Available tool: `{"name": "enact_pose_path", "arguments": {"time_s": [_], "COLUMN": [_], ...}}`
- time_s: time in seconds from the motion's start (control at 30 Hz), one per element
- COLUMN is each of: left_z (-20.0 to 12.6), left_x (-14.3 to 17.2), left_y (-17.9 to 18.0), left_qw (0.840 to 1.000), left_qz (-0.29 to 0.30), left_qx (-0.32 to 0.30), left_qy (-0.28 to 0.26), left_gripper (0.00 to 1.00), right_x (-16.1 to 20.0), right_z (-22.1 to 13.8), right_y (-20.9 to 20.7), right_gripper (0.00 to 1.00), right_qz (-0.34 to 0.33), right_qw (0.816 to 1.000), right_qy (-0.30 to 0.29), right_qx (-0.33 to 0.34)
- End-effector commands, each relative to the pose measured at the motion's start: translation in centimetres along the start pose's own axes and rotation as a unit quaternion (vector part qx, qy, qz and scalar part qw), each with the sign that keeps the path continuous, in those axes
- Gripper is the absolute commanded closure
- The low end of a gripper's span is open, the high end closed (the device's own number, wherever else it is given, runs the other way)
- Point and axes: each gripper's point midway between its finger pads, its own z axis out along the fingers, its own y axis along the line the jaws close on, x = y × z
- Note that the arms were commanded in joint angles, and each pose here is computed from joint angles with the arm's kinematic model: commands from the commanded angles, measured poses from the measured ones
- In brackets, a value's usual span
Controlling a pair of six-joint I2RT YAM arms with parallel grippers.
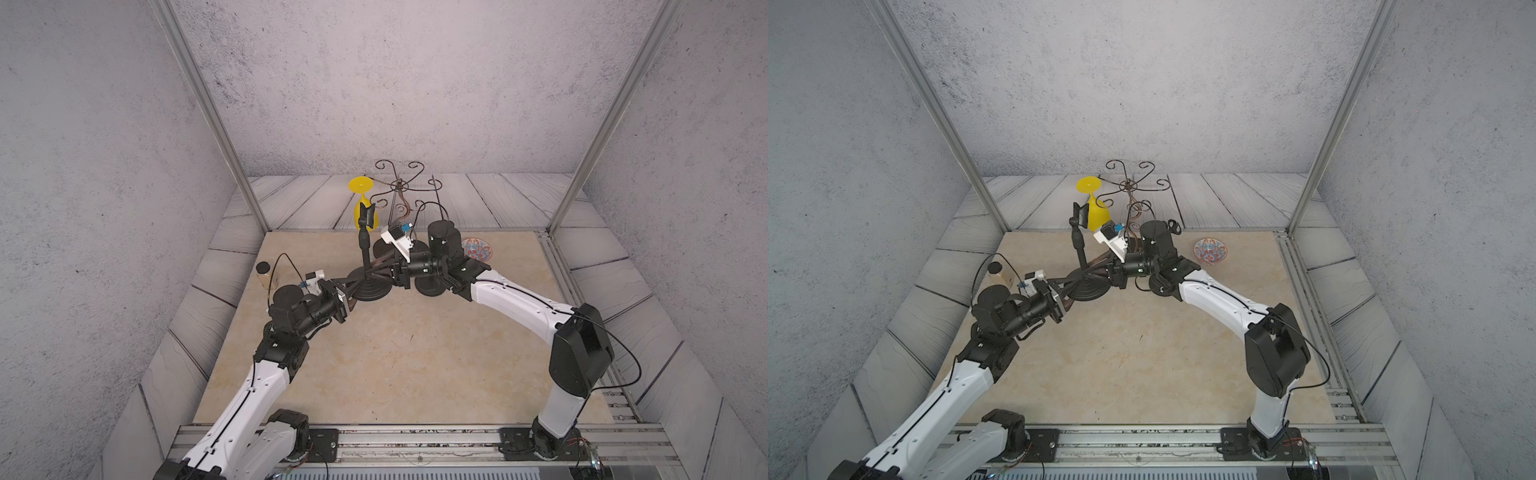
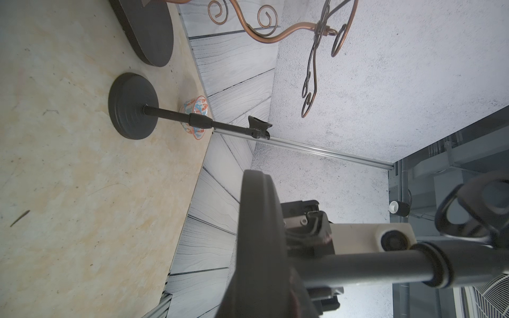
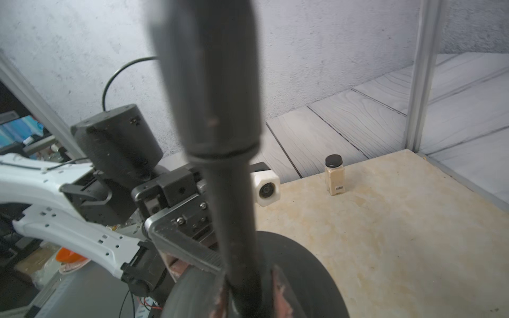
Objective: Assemble a microphone stand
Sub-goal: Screw the microphone stand pole into the microphone stand base.
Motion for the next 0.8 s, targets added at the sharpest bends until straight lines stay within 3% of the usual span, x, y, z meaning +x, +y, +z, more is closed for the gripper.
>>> {"name": "enact_pose_path", "arguments": {"time_s": [0.0,0.1,0.17,0.23,0.3,0.37,0.43,0.5,0.53,0.6,0.63,0.7,0.77], "left_z": [-0.7,-0.7,-0.7,-0.7,-0.7,-0.6,-0.6,-0.6,-0.6,-0.6,-0.7,-0.7,-0.9], "left_x": [1.3,1.3,1.3,1.3,1.2,1.1,1.0,1.0,1.0,1.0,1.1,1.1,1.2], "left_y": [-4.6,-4.6,-4.6,-4.5,-4.4,-4.3,-4.1,-4.0,-4.0,-4.0,-4.1,-4.3,-4.2], "left_qw": [0.996,0.996,0.996,0.996,0.997,0.997,0.997,0.997,0.997,0.997,0.997,0.997,0.997], "left_qz": [0.051,0.051,0.051,0.050,0.049,0.049,0.049,0.048,0.047,0.047,0.047,0.049,0.049], "left_qx": [0.067,0.067,0.068,0.066,0.065,0.063,0.062,0.061,0.060,0.061,0.062,0.065,0.064], "left_qy": [0.016,0.015,0.015,0.015,0.014,0.012,0.011,0.011,0.012,0.012,0.012,0.012,0.011], "left_gripper": [1.00,1.00,1.00,1.00,1.00,1.00,1.00,1.00,1.00,1.00,1.00,1.00,1.00], "right_x": [0.4,0.6,1.4,2.3,3.1,3.9,4.0,4.0,3.7,3.0,2.5,2.0,2.1], "right_z": [0.8,0.8,0.8,0.6,0.0,-1.3,-1.5,-0.7,0.1,1.6,2.2,2.5,1.8], "right_y": [-0.9,-1.4,-2.0,-2.8,-3.8,-4.6,-4.4,-3.8,-3.4,-2.4,-1.8,-0.3,1.2], "right_gripper": [0.84,1.00,1.00,1.00,1.00,1.00,1.00,1.00,1.00,1.00,0.92,0.67,0.51], "right_qz": [0.011,0.010,0.010,0.016,0.034,0.056,0.079,0.097,0.105,0.101,0.094,0.066,0.041], "right_qw": [1.000,0.997,0.989,0.970,0.934,0.871,0.827,0.806,0.807,0.832,0.851,0.889,0.920], "right_qy": [0.007,0.002,-0.002,-0.007,-0.024,-0.057,-0.085,-0.097,-0.101,-0.099,-0.095,-0.073,-0.050], "right_qx": [0.020,0.080,0.149,0.243,0.354,0.486,0.550,0.575,0.573,0.536,0.507,0.447,0.387]}}
